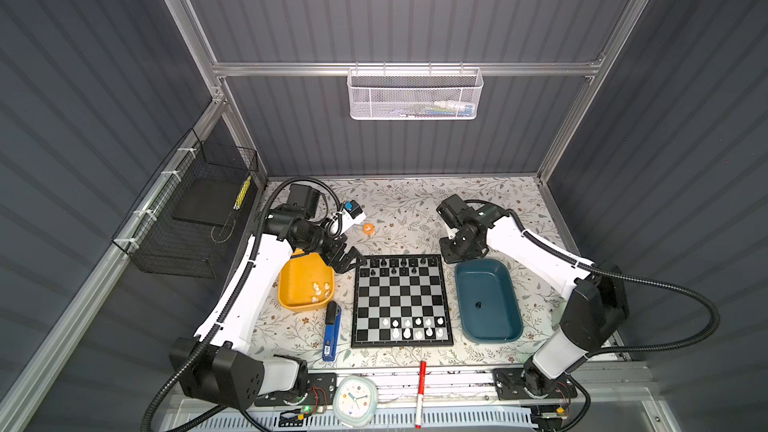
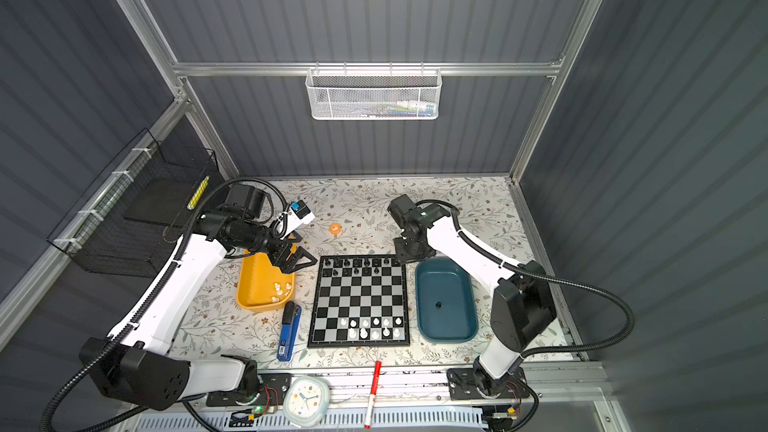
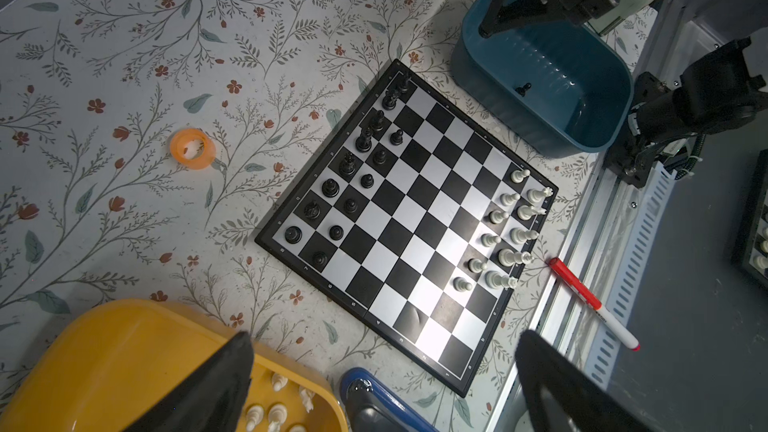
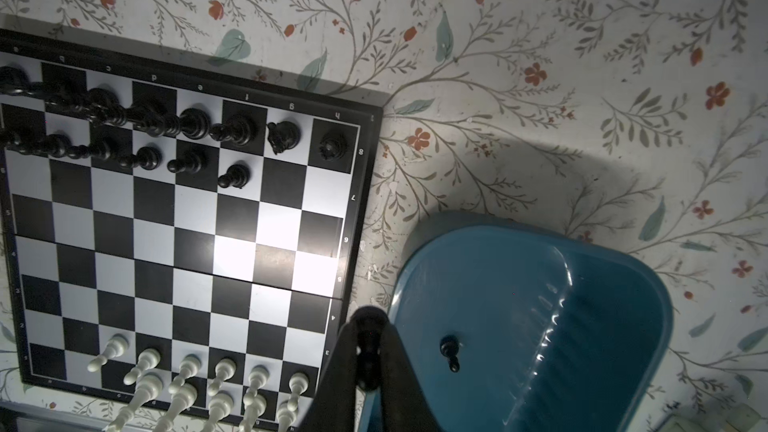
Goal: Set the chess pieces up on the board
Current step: 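Carry the black piece with the right gripper over the board's back row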
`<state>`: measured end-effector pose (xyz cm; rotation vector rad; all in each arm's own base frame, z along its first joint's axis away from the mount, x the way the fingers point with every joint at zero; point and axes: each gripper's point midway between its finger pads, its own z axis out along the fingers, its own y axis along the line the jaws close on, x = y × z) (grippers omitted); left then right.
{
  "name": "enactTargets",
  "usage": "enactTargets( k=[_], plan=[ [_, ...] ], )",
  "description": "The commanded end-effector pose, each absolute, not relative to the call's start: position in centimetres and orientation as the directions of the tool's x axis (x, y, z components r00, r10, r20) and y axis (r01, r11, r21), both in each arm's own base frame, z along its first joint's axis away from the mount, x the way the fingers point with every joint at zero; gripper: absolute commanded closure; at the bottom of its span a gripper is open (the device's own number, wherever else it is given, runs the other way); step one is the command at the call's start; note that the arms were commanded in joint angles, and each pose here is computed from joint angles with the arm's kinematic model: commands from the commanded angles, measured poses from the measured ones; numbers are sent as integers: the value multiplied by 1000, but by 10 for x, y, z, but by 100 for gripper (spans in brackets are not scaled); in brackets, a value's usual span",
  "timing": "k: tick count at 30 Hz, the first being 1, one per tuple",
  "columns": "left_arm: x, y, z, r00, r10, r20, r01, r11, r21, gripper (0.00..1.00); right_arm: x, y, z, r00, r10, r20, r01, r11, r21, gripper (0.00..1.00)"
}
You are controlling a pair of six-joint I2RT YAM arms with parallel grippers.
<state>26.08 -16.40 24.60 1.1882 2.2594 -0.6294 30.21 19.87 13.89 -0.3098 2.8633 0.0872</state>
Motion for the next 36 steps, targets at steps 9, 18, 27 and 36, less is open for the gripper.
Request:
enactTargets(
  k=[9,18,27,36],
  plan=[
    [260,-162,252,-472,613,-634,846,517,-129,1,309,243,119,-933,-265,-245,-286,957,52,86],
    [259,-160,249,-475,618,-627,844,522,-125,0,312,261,96,-934,-276,-226,-297,953,63,86],
    [259,-159,248,-476,621,-622,843,524,-121,0,317,267,82,-935,-277,-221,-298,952,66,85],
    [258,-158,246,-477,625,-618,842,528,-117,1,321,268,71,-935,-286,-209,-302,952,50,86]
  ],
)
